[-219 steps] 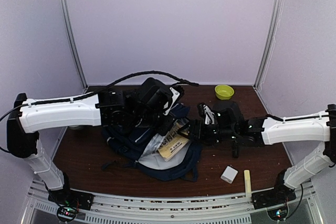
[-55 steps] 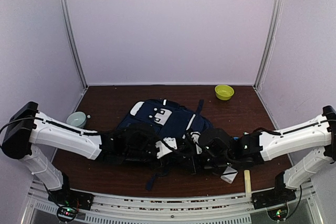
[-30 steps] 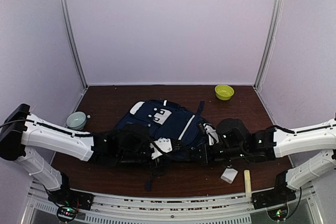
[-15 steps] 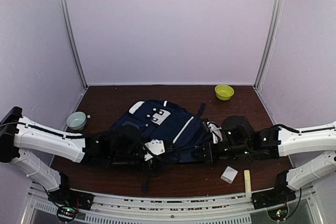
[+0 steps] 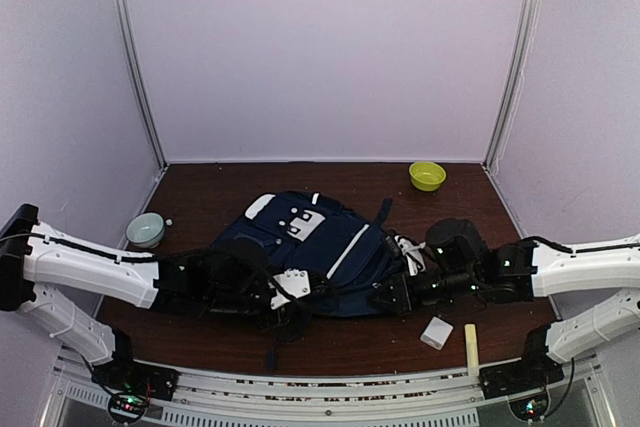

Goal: Pack the student bag
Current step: Zip the student bag into the largest pocket of the bag, then hold the largest pocket of the student bag.

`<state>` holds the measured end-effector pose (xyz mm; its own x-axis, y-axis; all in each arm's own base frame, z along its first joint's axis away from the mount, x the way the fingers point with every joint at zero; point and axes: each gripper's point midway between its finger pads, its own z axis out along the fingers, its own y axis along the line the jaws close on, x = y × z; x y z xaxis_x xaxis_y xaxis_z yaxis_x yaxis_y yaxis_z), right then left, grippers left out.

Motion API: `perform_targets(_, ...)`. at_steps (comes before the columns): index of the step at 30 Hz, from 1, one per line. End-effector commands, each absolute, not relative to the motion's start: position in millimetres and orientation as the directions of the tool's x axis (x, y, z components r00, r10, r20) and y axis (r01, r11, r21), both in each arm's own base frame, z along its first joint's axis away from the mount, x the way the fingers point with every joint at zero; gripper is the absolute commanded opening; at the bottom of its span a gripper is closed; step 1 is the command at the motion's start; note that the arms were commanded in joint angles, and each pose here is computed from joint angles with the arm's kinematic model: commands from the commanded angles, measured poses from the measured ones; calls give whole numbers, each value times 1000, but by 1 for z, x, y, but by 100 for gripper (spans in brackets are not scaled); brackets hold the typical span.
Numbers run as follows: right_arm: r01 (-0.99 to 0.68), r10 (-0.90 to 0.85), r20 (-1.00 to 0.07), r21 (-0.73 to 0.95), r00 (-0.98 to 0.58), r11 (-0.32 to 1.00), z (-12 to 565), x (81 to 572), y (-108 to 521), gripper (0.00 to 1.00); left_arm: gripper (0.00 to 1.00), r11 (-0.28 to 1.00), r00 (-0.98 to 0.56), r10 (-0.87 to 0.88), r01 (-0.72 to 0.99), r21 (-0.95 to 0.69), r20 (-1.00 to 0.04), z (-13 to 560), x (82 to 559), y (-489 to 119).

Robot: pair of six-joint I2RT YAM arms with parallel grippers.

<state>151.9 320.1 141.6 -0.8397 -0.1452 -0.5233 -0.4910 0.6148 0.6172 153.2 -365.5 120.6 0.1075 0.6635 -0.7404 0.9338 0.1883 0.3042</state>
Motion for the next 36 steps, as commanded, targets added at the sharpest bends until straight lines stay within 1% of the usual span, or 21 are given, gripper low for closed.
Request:
perform_targets(1,-581,-196,-575,626,-794,520,171,141,338,0,45,115,102,629,968,222,-771,149,137,-377)
perform_targets(2,-590,-208,-577,623,-790,513,172,139,340,0,52,107,102,609,972,209,-786,156,135,-380)
perform_targets(3,-601,-218,-581,622,-784,502,174,136,343,0,56,99,103,596,975,200,-797,161,132,-383)
perform_targets(5,-611,-228,-584,629,-779,480,177,132,349,0,58,84,100,581,980,182,-808,165,129,-389)
perform_targets(7,-619,-240,-583,633,-776,465,178,129,354,0,57,66,95,572,985,162,-815,166,127,-396)
perform_targets(10,-639,-263,-589,632,-764,438,182,123,364,0,51,38,89,547,991,131,-832,170,123,-410)
perform_targets(13,-653,-274,-598,628,-753,424,187,120,369,0,48,27,74,524,994,104,-848,172,123,-422)
perform_targets(19,-657,-247,-617,631,-747,412,195,121,369,0,45,10,56,532,997,73,-845,163,122,-434)
perform_targets(20,-658,-244,-620,631,-746,410,196,121,369,0,42,14,53,533,997,72,-844,162,123,-435)
perform_targets(22,-663,-242,-626,624,-741,414,197,122,368,0,29,32,47,536,997,76,-843,161,126,-435)
perform_targets(23,-665,-240,-630,620,-738,417,197,123,367,0,21,40,44,537,996,78,-842,160,127,-435)
perform_targets(24,-665,-237,-633,617,-737,421,197,124,366,0,10,46,43,536,996,80,-843,161,128,-434)
perform_targets(25,-666,-235,-635,615,-736,422,197,124,365,0,1,49,43,535,995,82,-844,162,129,-434)
perform_targets(28,-666,-225,-644,606,-732,434,199,126,362,0,0,62,48,538,993,96,-842,164,130,-429)
perform_targets(32,-641,-184,-653,581,-735,502,196,139,346,0,0,83,53,566,989,121,-823,161,132,-415)
perform_targets(36,-613,-149,-647,586,-747,529,192,147,329,0,0,117,51,571,983,143,-820,162,132,-398)
